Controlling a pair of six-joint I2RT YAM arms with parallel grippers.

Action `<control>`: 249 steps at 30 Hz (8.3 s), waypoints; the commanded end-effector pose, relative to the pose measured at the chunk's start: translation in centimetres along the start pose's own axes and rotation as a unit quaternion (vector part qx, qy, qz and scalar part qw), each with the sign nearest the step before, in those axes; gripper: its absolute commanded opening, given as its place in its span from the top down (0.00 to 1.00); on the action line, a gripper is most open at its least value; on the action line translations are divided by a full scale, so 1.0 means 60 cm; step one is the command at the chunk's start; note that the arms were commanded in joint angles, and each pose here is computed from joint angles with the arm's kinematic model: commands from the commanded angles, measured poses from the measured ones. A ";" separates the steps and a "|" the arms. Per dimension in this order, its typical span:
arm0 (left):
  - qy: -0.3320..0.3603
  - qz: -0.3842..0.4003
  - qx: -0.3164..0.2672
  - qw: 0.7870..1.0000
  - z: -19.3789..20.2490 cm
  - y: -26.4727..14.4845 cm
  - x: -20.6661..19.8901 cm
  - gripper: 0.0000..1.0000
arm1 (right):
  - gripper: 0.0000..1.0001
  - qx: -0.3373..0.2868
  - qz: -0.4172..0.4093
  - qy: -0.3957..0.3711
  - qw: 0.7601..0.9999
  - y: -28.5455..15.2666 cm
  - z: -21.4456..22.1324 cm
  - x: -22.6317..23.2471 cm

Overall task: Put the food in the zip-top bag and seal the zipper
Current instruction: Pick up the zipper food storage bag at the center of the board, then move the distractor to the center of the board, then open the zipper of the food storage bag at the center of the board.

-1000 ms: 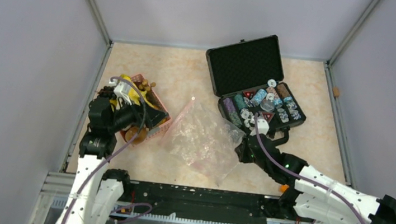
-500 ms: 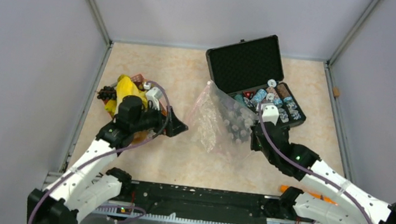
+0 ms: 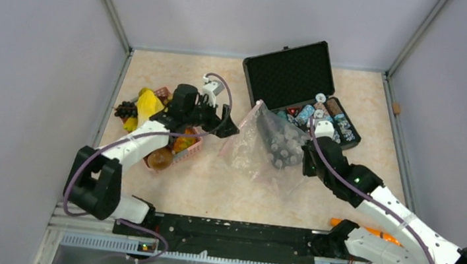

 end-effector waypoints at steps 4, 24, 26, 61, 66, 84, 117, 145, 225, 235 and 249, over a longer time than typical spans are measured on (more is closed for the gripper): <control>0.055 0.073 -0.045 0.995 -0.020 0.049 -0.001 0.07 | 1.00 0.001 -0.034 0.006 0.999 0.000 -0.009 0.014; 0.000 0.064 0.030 0.998 0.103 0.110 0.054 0.19 | 1.00 0.007 -0.042 0.017 0.999 0.006 0.003 0.014; -0.003 0.064 0.030 0.998 0.107 0.111 0.055 0.21 | 1.00 0.010 -0.043 0.018 0.999 0.007 0.006 0.014; -0.025 0.066 0.053 0.996 0.141 0.020 -0.019 0.73 | 1.00 0.024 -0.050 0.070 0.996 0.043 0.012 0.034; -0.046 0.069 0.061 0.995 0.172 0.026 -0.022 0.63 | 1.00 0.023 -0.042 0.066 0.997 0.043 0.012 0.025; 0.012 0.058 -0.022 0.998 0.066 -0.065 -0.077 1.00 | 0.32 0.017 -0.010 0.090 0.996 0.028 -0.016 0.016; -0.023 -0.192 -0.008 0.981 -0.055 -0.287 -0.093 1.00 | 0.30 0.145 -0.225 0.180 0.946 0.136 0.025 0.188; -0.026 -0.083 -0.025 0.996 -0.056 -0.248 -0.127 1.00 | 0.19 0.001 0.073 0.108 0.991 0.368 -0.022 0.060; 0.160 -0.055 -0.009 0.986 -0.023 -0.074 -0.221 1.00 | 0.61 0.031 -0.155 0.167 0.973 0.039 -0.063 0.309; 0.159 -0.062 -0.012 0.985 -0.018 -0.079 -0.219 1.00 | 0.99 0.012 -0.185 0.182 0.966 0.020 -0.080 0.310; 0.099 -0.102 -0.153 0.978 -0.086 -0.202 -0.215 0.09 | 1.00 -0.036 -0.203 0.076 0.976 0.011 -0.089 0.284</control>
Point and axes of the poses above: each gripper's point midway between its finger pads, its own y axis out along the fingers, its own x axis along the line the jaws close on, z = x × y, the point moved 4 cm from there along -y, back along the fingers, and after that the axes turned 15 degrees about y, right-handed, at the moved point
